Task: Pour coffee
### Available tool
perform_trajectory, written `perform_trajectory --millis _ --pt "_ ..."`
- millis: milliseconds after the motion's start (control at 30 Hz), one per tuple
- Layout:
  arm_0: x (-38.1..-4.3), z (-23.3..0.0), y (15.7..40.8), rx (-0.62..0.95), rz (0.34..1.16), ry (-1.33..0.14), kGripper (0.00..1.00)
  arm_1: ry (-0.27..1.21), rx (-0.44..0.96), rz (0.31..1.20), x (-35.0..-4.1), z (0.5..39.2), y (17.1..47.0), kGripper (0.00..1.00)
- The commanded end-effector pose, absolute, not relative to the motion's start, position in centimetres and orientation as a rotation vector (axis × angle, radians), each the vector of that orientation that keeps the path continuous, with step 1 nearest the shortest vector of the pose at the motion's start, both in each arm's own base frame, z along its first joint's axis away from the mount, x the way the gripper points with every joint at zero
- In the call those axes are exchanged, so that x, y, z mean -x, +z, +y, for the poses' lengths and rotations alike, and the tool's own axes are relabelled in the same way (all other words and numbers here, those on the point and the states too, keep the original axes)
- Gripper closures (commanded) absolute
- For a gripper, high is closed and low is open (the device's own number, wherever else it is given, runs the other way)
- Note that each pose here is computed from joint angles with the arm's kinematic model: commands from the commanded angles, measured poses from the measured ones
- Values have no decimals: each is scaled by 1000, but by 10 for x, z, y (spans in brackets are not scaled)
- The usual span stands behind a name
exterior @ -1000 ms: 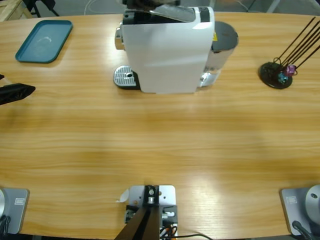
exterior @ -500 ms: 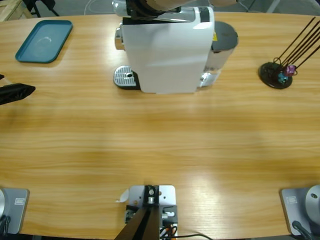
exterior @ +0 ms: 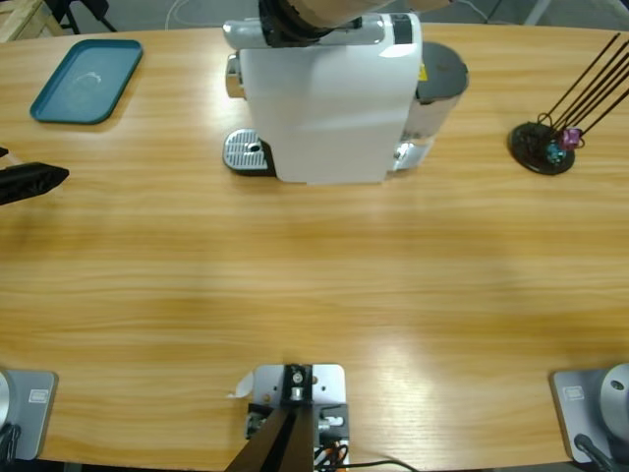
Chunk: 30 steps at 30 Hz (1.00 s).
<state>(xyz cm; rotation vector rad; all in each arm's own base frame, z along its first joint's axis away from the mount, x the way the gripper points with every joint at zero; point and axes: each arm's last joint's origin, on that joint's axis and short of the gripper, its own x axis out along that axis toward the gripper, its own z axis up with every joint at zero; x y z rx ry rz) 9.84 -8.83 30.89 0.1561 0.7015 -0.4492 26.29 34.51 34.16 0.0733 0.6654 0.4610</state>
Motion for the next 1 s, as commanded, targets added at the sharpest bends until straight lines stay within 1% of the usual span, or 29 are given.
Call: perform_trajectory --millis 33,133,200,267,367,433,500,600,633,733,767,867,1000 --pt "-99 -79 305 -97 713 -308 27 534 161 652 -232 306 389 0" --pt "-104 -70 316 -52 712 -156 27 621 161 601 -208 284 422 0" --pt "-108 -64 318 -24 742 -72 27 643 182 615 -195 273 429 0" --pt "-110 -58 317 -22 788 -6 27 646 213 652 -186 266 427 0" --pt "-113 -47 314 22 851 119 27 670 239 716 -175 258 416 0" --pt "-114 -39 313 52 864 189 26 681 243 733 -169 257 411 0" --pt "-118 -32 313 69 863 244 0 685 252 738 -166 256 410 0" --pt "-136 -30 307 106 833 294 0 683 264 753 -165 255 408 0" --pt "-142 -32 301 105 835 297 0 681 269 760 -164 255 407 0" --pt "-156 -37 284 79 880 315 0 686 281 785 -163 253 406 0" --pt "-156 -37 280 83 874 315 0 683 287 794 -162 253 405 0" --pt "-148 -33 267 98 814 316 0 676 303 814 -163 253 401 0" --pt "-138 -27 261 27 754 310 0 667 310 840 -167 261 393 0"
